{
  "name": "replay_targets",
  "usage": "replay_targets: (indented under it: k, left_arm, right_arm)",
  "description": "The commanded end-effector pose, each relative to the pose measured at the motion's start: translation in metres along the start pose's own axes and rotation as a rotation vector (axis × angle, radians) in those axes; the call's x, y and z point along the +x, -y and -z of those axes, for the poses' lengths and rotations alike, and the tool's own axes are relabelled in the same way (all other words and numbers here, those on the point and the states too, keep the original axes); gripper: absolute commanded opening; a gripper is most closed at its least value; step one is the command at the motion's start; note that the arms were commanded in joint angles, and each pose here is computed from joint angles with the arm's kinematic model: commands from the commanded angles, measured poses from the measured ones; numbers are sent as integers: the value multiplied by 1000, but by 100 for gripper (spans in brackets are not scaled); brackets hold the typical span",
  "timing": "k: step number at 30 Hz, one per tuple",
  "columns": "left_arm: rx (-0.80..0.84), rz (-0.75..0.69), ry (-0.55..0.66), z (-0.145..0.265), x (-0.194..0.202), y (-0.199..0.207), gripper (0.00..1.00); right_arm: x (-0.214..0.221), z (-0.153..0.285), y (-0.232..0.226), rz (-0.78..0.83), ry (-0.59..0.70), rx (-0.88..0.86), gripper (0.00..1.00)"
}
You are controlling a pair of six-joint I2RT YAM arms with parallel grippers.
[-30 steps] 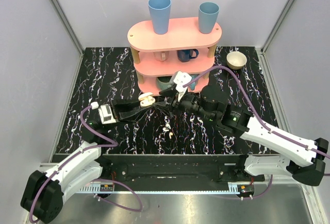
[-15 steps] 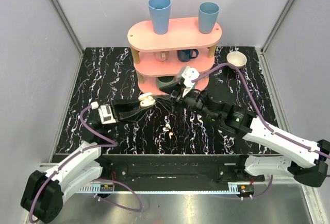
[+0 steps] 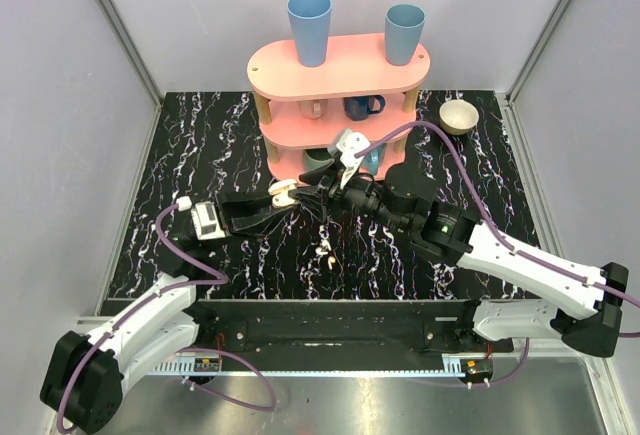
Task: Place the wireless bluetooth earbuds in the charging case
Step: Adjust the right earbud in the right side groove of the charging case.
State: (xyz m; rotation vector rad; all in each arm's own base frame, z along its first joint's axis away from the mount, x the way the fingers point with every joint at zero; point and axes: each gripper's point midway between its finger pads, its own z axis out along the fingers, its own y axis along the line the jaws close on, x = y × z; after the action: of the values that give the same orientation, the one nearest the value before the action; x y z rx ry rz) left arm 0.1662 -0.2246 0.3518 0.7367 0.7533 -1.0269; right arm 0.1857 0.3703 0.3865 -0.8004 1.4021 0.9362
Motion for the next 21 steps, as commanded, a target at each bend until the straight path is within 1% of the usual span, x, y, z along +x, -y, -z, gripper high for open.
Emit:
replay_targets:
  k: [1, 8, 12, 19, 21]
  left_arm:
    - [41, -71, 67, -9, -24, 4, 0]
    - [49, -64, 66, -9, -23, 5, 0]
    - [46, -68, 71, -9, -25, 5, 0]
    - [46, -68, 71, -9, -26, 5, 0]
    - [45, -70, 73, -9, -26, 5, 0]
  right_arm:
    - [-45, 16, -4, 8, 132, -8, 47]
    - [-37, 6, -7, -4, 100, -23, 45]
    - [-32, 3, -7, -14, 86, -23, 41]
    - [-27, -2, -9, -14, 65, -36, 40]
    - [-25, -3, -10, -17, 57, -39, 35]
